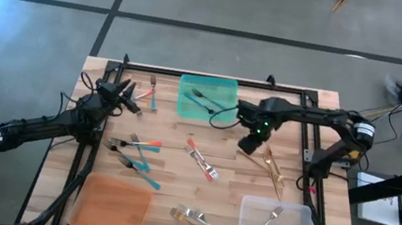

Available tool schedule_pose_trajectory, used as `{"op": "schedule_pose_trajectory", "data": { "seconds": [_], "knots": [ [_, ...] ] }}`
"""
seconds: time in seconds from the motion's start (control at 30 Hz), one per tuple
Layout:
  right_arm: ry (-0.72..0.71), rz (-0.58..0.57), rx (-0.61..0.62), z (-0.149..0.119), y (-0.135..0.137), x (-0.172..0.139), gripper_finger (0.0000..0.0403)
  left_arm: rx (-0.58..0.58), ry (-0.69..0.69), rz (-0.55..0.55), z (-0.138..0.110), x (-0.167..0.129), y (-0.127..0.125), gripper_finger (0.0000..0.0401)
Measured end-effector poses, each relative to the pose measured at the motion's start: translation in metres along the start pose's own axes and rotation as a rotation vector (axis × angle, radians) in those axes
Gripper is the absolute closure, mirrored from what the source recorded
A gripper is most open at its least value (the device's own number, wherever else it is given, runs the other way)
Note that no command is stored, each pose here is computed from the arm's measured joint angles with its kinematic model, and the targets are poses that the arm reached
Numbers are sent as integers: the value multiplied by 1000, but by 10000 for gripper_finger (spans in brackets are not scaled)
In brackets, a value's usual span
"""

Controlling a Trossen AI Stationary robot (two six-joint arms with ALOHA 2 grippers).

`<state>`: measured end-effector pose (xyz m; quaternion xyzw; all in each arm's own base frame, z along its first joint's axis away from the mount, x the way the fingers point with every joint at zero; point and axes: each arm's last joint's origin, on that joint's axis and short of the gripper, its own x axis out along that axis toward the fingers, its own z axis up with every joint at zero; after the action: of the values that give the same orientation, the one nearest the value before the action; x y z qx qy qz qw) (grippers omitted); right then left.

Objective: Sort silverware by color (type)
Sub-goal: Put the gold fork into the orange bin

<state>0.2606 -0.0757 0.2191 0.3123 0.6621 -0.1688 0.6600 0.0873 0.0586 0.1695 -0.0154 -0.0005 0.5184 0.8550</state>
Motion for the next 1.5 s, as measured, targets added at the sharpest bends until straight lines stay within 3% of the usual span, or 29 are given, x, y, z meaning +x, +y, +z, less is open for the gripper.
{"op": "schedule_pose_trajectory", "data": {
  "seconds": [0.27,0.47,0.7,1.17,1.5],
  "knots": [
    [122,48,15,-24,-9,25,358,0,0,0,0,0,0,304],
    [108,-25,-74,-28,-5,36,358,0,0,0,0,0,0,304],
    [112,-57,-87,-29,-6,38,354,0,0,0,0,0,0,304],
    [181,-71,-121,-42,-2,47,232,0,0,0,0,0,0,304],
    [110,-44,-195,-44,18,52,256,0,0,0,0,0,0,304]
  ]
}}
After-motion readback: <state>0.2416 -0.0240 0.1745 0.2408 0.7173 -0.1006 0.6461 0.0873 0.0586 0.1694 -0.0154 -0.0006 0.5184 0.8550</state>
